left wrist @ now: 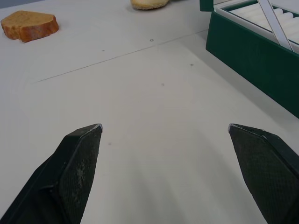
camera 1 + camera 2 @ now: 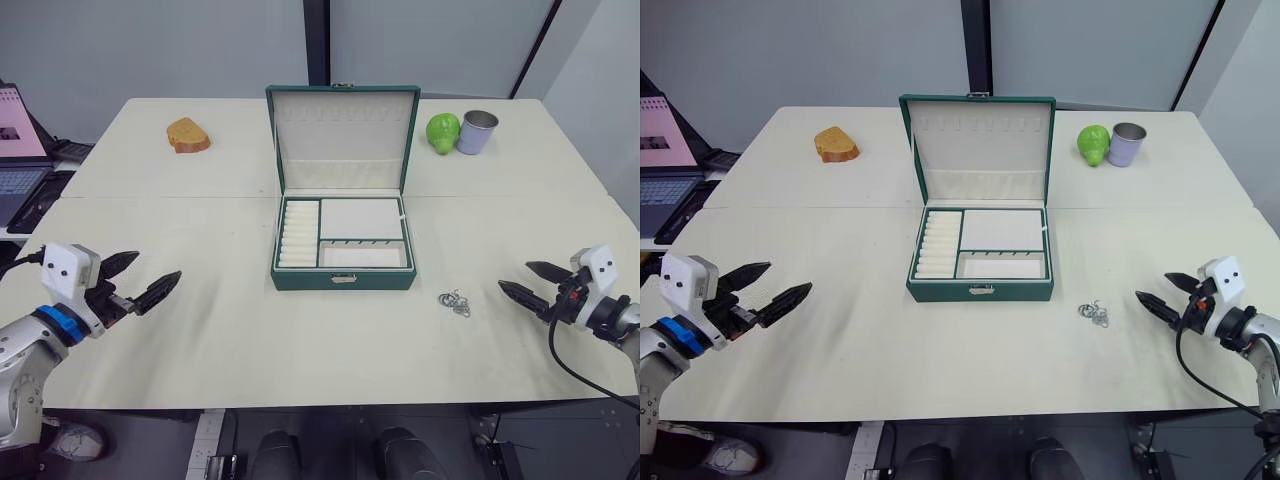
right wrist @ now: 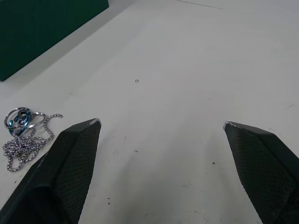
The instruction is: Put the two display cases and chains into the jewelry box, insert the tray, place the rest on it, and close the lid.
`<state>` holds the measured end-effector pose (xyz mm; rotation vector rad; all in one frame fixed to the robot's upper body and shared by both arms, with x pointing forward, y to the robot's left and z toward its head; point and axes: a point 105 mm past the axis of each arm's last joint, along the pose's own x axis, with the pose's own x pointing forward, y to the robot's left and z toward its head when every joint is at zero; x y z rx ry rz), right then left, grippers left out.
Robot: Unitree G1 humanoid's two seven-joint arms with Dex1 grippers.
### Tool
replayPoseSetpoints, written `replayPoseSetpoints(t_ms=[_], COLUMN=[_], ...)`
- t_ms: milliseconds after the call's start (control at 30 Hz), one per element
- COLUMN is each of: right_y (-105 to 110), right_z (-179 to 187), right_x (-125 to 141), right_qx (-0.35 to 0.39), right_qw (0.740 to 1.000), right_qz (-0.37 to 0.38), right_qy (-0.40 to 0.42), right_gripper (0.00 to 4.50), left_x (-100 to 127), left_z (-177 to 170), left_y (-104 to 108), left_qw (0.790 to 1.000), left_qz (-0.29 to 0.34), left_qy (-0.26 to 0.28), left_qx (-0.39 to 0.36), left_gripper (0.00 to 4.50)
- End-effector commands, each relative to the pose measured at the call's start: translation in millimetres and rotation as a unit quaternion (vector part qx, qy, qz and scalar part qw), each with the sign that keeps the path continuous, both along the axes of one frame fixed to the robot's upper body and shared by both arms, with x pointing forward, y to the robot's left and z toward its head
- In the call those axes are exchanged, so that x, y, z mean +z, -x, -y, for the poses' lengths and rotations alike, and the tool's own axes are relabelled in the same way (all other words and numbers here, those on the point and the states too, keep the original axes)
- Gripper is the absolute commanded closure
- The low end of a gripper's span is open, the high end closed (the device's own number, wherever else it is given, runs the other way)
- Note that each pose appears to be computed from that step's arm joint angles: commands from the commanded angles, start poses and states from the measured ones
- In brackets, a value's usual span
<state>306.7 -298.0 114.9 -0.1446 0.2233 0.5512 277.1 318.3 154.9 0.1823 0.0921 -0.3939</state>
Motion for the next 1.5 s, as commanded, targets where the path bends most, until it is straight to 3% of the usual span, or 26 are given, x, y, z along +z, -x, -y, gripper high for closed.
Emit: replayPoseSetpoints(t_ms=[33,700,1000,1167,1267,1500], right_y=[-1,-8,-8,-4,1,13], right_z=[5,17,14,-8,-29,-75], right_x=[17,23,28,40,46,36], right_qx=[-0.003,-0.020,-0.022,0.014,0.050,0.121], right_qw=[1.000,0.999,0.998,0.998,0.997,0.992], right_qz=[0.029,0.039,0.048,0.053,0.049,0.018], right_qy=[-0.002,0.001,-0.019,-0.031,-0.037,-0.016], right_gripper=[0.03,0.03,0.03,0.03,0.03,0.03], left_x=[13,9,8,27,35,73], left_z=[-4,-11,4,54,90,169], left_y=[1,-2,-9,-9,-1,3], left_qw=[1.000,0.999,0.999,0.992,0.976,0.925], left_qz=[0.024,0.034,0.042,0.039,0.019,0.068], left_qy=[0.001,0.001,-0.009,-0.017,-0.027,-0.035], left_qx=[0.005,0.034,-0.005,-0.122,-0.217,-0.372], left_gripper=[0.00,0.00,0.00,0.00,0.00,0.00])
